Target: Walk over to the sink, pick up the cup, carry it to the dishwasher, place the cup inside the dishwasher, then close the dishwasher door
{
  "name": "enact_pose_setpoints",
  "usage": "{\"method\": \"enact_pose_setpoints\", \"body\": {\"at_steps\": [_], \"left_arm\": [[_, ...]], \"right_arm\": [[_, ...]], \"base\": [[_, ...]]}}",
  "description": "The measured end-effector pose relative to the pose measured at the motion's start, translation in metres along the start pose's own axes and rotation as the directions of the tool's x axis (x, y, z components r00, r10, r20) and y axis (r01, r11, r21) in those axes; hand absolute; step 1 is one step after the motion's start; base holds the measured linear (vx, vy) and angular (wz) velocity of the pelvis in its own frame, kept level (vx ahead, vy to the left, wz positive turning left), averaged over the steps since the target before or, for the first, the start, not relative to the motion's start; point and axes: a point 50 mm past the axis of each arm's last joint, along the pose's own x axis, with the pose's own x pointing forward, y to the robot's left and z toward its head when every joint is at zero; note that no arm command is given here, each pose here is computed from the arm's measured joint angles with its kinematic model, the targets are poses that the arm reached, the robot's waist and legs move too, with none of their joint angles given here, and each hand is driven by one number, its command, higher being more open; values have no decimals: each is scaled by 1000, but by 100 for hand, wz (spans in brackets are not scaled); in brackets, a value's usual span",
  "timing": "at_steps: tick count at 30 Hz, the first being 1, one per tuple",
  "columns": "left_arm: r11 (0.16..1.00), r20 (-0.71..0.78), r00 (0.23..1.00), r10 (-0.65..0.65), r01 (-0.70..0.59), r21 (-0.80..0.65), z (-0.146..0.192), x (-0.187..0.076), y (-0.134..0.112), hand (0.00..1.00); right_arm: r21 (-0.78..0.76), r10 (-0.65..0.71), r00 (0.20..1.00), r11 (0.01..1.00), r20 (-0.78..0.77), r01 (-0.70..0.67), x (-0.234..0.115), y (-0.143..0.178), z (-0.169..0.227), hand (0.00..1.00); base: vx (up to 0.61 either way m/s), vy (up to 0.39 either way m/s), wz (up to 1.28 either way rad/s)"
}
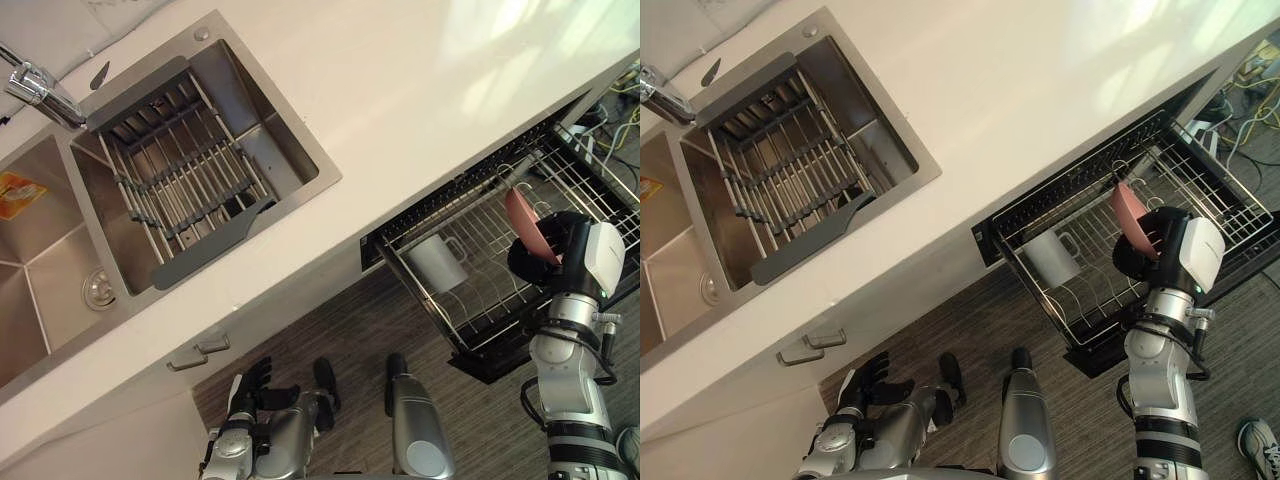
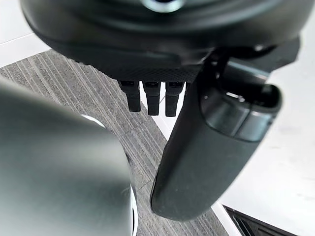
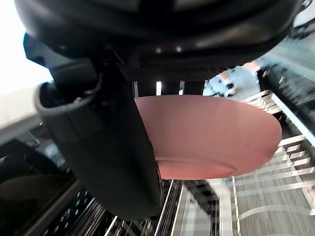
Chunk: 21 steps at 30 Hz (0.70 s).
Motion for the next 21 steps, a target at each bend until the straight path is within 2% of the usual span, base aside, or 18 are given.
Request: {"method": "enact_pose_setpoints", "body": {"at_steps": [9, 19, 20, 21], "left_arm": [[1000, 38, 999, -3, 3, -7, 9, 3, -1, 90], [999, 47, 999, 14, -13, -32, 13, 5, -3, 90], [999, 48, 999, 15, -13, -34, 14, 5, -4, 90], [999, 48, 999, 15, -13, -36, 14, 5, -4, 90]], "right_arm": [[68, 31, 999, 997, -34, -29, 21, 14, 5, 30], [61, 19, 994, 998, -109, -13, 42, 11, -4, 30], [66, 16, 993, 998, -113, -8, 44, 11, -3, 90], [75, 10, 993, 997, -116, -1, 45, 10, -3, 90]], "base": [[0, 6, 1], [0, -1, 1], [-18, -5, 6], [-13, -1, 9]]}}
